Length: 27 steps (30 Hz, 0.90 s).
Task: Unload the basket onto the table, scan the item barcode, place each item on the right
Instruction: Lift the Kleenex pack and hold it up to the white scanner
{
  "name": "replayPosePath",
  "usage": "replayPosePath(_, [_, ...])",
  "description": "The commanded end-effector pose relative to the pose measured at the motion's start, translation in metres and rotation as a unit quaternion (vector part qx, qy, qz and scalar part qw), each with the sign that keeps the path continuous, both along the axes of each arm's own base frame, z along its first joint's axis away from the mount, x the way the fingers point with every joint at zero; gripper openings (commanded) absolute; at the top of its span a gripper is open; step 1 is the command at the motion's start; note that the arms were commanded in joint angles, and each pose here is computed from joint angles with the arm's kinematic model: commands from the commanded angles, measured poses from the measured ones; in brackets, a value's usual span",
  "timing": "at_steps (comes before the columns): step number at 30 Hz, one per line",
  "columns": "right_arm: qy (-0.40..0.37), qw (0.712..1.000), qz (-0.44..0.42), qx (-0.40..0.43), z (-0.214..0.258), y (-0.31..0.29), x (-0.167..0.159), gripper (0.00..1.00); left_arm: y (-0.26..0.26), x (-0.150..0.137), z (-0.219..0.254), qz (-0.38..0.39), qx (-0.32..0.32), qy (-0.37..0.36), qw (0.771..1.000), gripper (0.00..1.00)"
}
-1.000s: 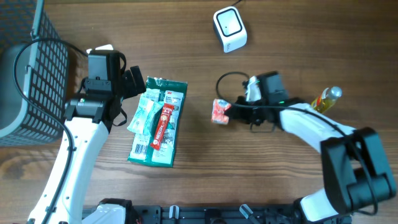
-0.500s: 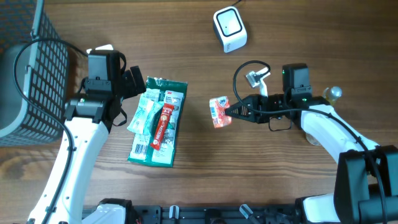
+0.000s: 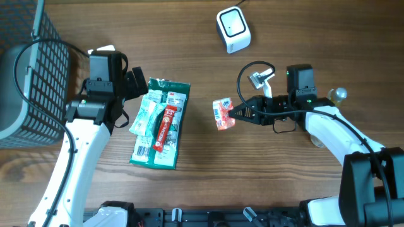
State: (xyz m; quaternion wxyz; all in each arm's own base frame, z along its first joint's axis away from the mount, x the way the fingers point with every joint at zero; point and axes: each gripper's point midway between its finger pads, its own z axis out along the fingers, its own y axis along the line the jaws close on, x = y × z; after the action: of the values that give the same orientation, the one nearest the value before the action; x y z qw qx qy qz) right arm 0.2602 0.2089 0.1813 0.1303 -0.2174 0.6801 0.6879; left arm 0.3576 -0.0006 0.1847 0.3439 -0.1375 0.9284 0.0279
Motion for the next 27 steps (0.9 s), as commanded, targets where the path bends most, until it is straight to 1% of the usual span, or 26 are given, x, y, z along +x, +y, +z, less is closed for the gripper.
replayPosePath(1, [-0.018,1.000,0.006,0.010,0.005,0.000,-0.003,0.04,0.002,0.002,0.006,0.010,-0.004,-0.010,1.000,1.00])
replayPosePath(4, [-0.018,1.000,-0.001,0.000,0.002,0.000,-0.001,0.04,0.002,0.002,0.006,0.010,-0.004,-0.010,1.000,1.00])
replayPosePath(19, [-0.010,1.000,-0.003,-0.005,0.000,0.000,-0.001,0.05,0.002,0.002,0.006,0.010,-0.004,-0.010,1.000,1.00])
replayPosePath(23, [-0.012,0.999,-0.016,-0.025,-0.007,0.000,0.004,0.04,0.002,0.002,0.006,0.010,-0.004,-0.010,1.000,1.00])
replayPosePath(27, [-0.014,0.999,-0.017,-0.025,-0.007,0.000,0.004,0.04,0.002,0.002,0.006,0.010,-0.004,-0.010,1.000,1.00])
